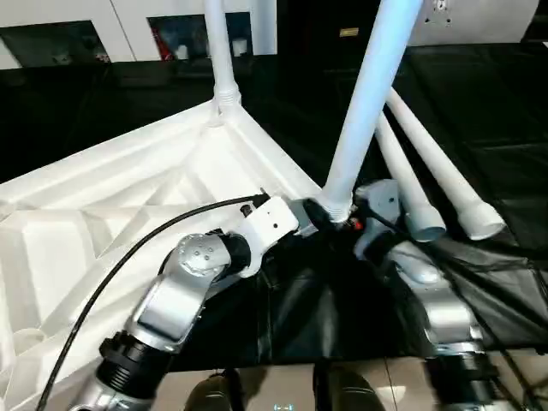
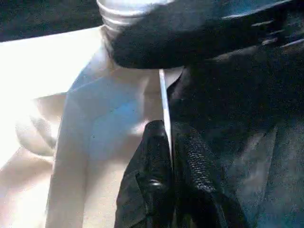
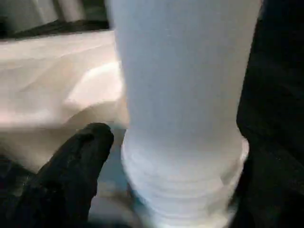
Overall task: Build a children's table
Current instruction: Rotate leg to tighten
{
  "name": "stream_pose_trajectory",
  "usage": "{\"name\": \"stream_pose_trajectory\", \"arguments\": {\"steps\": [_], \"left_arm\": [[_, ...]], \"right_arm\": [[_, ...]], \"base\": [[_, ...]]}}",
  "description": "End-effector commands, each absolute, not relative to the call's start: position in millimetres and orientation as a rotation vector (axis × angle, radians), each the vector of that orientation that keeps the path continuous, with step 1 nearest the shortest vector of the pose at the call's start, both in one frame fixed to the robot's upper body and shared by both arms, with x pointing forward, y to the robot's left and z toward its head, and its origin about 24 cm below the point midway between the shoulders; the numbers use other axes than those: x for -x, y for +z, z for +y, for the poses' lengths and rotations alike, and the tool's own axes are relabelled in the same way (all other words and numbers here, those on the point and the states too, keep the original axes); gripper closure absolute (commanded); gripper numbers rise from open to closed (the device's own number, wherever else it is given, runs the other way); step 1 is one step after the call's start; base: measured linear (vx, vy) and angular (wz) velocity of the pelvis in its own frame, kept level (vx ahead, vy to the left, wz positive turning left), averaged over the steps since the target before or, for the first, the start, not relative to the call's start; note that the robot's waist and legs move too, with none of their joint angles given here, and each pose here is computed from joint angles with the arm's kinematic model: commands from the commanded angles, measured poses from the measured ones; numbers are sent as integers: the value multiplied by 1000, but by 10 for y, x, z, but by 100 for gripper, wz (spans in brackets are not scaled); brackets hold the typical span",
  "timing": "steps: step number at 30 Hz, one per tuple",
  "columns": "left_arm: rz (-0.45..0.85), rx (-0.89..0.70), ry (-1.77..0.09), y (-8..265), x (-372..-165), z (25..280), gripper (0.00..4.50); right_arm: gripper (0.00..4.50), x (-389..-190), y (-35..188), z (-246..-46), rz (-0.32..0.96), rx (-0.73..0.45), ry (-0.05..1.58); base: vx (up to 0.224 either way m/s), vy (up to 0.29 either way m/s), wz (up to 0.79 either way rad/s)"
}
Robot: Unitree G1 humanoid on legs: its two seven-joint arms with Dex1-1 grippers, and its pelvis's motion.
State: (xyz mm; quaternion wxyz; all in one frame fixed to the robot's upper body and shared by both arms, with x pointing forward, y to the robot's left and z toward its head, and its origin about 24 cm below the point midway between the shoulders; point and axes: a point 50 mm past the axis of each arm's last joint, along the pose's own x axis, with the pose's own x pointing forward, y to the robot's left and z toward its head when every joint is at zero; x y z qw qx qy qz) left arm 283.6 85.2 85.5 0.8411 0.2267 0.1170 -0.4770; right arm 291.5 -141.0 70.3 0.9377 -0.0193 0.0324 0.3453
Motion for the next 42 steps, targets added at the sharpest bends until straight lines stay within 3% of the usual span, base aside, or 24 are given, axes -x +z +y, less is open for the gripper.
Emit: {"name": "stream_pose_trajectory", "arguments": {"steps": [1, 6, 14, 18, 36, 42], "left_arm": [[275, -501, -1024, 777, -2862, 955, 450], [275, -584, -1207, 761, -2825, 1099, 450], [292, -659, -1420, 743, -2794, 1229, 450], [294, -710, -1461, 747, -2824, 1250, 450], [286, -755, -1535, 757, -2877, 1274, 450], [297, -730, -1505, 740, -2872, 1279, 450]], "right_arm": [[6, -2842, 723, -1398, 54, 37, 807], [6, -2817, 830, -1615, 75, 109, 946], [6, -2839, 937, -1674, 90, 231, 1119], [6, -2826, 942, -1645, 108, 237, 1211], [167, -2853, 945, -1554, 138, 228, 1350], [181, -2788, 873, -1509, 174, 183, 1360]], "base": [[0, 0, 0], [0, 0, 0], [0, 0, 0], [0, 0, 0], [0, 0, 0], [0, 0, 0]]}}
